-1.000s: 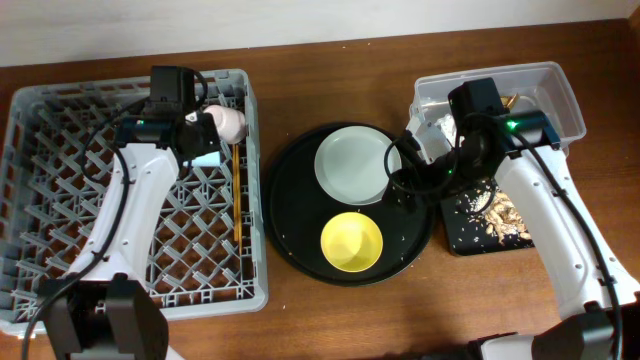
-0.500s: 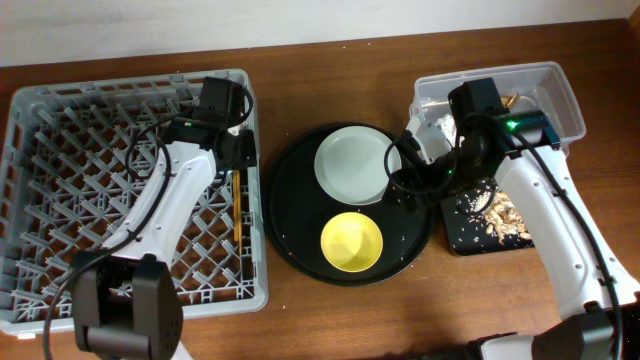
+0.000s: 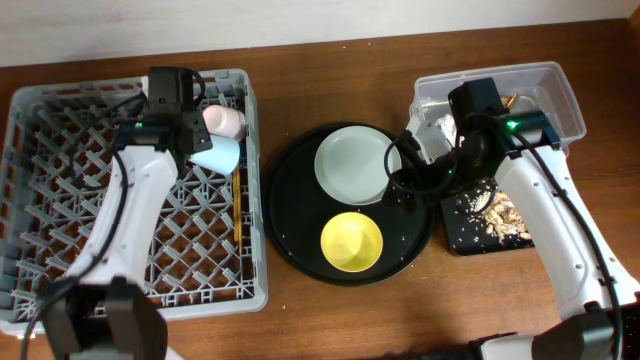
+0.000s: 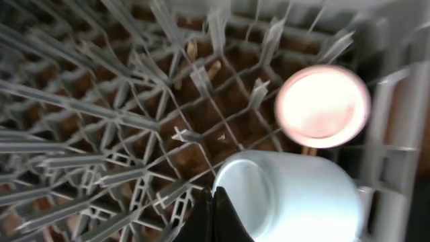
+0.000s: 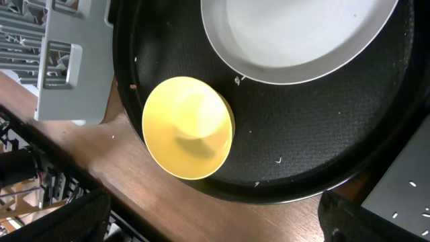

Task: Sort waste into correct bins and load items into the dishwasher rack
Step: 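Lower the blue cup upside down into the rack and open the left gripper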

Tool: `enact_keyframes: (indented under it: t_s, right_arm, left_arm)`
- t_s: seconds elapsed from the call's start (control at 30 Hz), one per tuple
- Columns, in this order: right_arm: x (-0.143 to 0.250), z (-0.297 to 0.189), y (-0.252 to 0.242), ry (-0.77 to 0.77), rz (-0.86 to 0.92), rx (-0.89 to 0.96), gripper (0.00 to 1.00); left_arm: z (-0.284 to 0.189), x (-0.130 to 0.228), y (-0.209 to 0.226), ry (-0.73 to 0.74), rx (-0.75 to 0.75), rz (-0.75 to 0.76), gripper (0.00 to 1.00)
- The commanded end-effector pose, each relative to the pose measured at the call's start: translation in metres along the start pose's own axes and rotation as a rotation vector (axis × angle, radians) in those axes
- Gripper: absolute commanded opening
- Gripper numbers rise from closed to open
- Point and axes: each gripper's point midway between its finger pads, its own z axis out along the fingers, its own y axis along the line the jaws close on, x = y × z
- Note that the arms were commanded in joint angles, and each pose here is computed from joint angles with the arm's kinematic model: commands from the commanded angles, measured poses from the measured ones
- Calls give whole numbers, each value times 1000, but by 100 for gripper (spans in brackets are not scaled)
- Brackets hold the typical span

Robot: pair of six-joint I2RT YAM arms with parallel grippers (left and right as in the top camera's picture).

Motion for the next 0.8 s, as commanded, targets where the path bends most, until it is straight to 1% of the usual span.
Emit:
enact_keyframes:
  t_s: [0.0,0.13,0.2,0.37,0.5,0.6,0.67,0.7,0.77]
  right_arm:
    - [2,1,-3,8,3,11,99]
    - [2,1,-3,8,4,11,99]
    - [2,1,-4,8,3,12,99]
    - [2,1,-3,8,3,11,99]
    - [2,1,-4,8,3,12,99]
    - [2,1,-4,8,3,12,99]
    - [2,1,-3,8,3,11,99]
    - [2,1,-4,8,4,11,99]
    - [2,1,-3,8,3,11,99]
  left_arm:
    - [12,6,-17,44,102,-10,0]
    - [2,12,-50,84,301,18,0]
    - [-1,16,-60,108,361,19,0]
    - [-2,19,-65,115,371,29,0]
    - [-8,22,-78,116,403,57,0]
    - [-19,12,-81,80,413,68,0]
    - [-32,-5,-71,22,371,62,0]
    - [-54,-22,-60,-38,333,52,0]
    - [-71,-31,-56,-75,335,46,0]
